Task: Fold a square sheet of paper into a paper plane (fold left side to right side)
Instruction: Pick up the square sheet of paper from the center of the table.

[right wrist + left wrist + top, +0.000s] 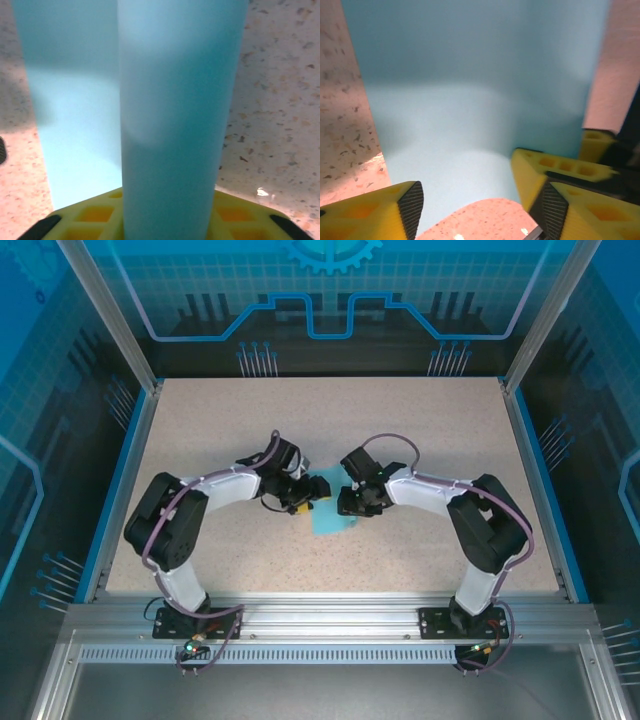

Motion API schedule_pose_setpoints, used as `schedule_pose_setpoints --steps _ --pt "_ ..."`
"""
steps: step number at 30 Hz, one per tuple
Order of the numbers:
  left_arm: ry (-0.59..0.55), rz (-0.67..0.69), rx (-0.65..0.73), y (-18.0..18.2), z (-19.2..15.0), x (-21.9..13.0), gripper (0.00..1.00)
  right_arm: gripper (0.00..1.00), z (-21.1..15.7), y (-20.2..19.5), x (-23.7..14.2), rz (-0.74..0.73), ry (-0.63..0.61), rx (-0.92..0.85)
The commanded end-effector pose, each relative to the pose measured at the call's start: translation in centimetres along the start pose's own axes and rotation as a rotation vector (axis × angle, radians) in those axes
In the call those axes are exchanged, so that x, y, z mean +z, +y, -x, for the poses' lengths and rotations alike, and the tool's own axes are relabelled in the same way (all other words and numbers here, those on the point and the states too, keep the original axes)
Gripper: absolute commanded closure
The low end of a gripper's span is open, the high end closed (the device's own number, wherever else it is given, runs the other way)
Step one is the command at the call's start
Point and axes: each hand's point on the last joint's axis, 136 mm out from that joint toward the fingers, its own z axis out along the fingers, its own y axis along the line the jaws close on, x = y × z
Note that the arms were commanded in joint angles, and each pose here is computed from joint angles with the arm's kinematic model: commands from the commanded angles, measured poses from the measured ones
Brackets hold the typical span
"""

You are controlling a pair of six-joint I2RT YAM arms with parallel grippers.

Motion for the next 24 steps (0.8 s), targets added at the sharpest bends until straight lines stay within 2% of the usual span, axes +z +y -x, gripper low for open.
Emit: schedule_pose_setpoints --steps 1,7,13,18,24 --pt "-0.075 -0.043 0.023 -0.5 1.1 -3.5 0.29 0.72 1.3 2.0 -2.2 0.158 -0.071 -0.004" --pt "-0.209 -0.212 0.041 -2.4 2.7 -9.2 0.17 0.76 3.0 3.9 -6.9 0.418 -0.229 -0.058" --pt "-0.316 -0.4 0.121 -6.4 3.0 -14.4 0.06 0.78 4.6 5.6 -14.4 0.668 -0.409 -0.112" --pt "-0.345 -0.539 0.151 -9.9 3.1 -17.1 0.03 0.78 5.3 7.2 -20.4 0.799 -0.521 -0.16" --pt "-0.306 -0.666 0.185 -13.6 2.3 -18.0 0.02 0.78 6.0 9.0 -25.5 0.919 -0.608 -0.175"
